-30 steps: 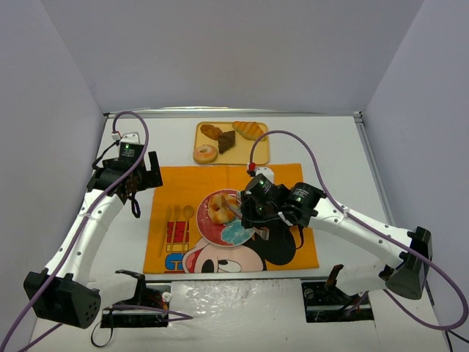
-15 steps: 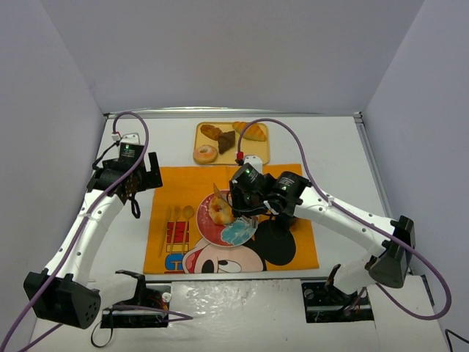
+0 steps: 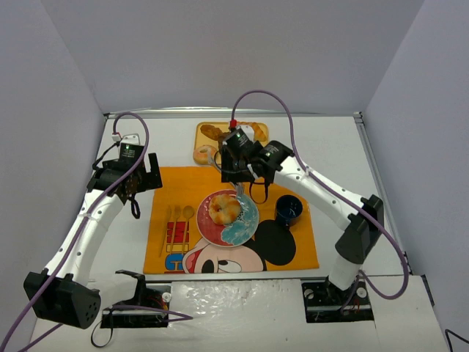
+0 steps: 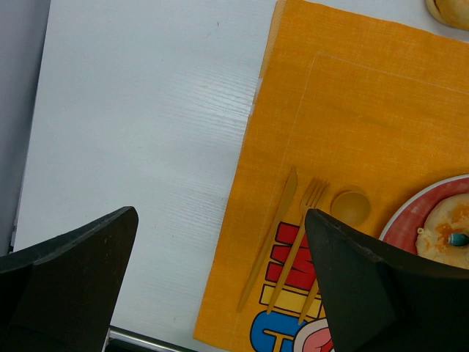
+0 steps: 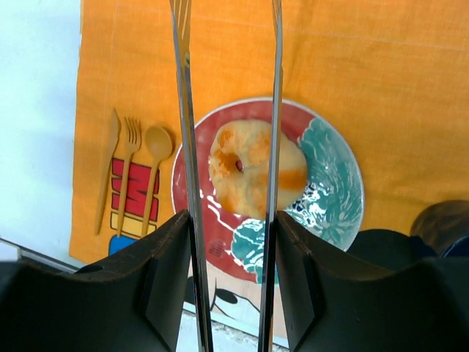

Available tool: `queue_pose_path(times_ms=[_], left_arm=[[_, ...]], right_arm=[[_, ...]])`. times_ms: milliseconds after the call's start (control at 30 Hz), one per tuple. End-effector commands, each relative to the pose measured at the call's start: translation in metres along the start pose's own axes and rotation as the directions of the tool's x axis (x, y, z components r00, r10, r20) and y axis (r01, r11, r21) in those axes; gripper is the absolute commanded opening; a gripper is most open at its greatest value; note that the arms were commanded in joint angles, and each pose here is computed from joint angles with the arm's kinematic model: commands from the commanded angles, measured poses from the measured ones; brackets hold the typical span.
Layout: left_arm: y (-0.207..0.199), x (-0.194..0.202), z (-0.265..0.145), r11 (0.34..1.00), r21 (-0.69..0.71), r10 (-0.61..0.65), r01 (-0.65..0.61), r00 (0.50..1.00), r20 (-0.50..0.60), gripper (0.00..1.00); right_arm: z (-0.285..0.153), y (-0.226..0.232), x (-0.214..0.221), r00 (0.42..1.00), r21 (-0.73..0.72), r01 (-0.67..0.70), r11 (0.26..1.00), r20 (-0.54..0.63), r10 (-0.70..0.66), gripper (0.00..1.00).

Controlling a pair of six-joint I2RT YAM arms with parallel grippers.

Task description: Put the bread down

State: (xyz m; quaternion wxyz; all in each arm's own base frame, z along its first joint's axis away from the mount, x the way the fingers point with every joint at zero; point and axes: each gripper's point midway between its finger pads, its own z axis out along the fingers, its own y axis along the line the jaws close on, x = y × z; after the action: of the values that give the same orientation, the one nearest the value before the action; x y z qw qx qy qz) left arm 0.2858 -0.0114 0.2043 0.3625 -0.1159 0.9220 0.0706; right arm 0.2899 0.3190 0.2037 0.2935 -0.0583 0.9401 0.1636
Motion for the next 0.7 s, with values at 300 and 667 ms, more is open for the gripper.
queue_pose_path(times_ms=[300, 667], left_arm=[[0.004, -0.024, -0.016, 1.000, 0.004, -0.021, 0.021, 0.997, 0.078, 0.97], [0.005, -0.024, -0.016, 1.000, -0.004, -0.013, 0.013, 0.997, 0.073, 0.97]], right_arm=[[0.050, -0.033, -0.116, 0.982, -0.003, -0.136, 0.991, 0.132, 0.135, 0.43], [0.101, -0.057, -0.141, 0.985, 0.014, -0.136, 0.991, 0.111, 0.133, 0.48]])
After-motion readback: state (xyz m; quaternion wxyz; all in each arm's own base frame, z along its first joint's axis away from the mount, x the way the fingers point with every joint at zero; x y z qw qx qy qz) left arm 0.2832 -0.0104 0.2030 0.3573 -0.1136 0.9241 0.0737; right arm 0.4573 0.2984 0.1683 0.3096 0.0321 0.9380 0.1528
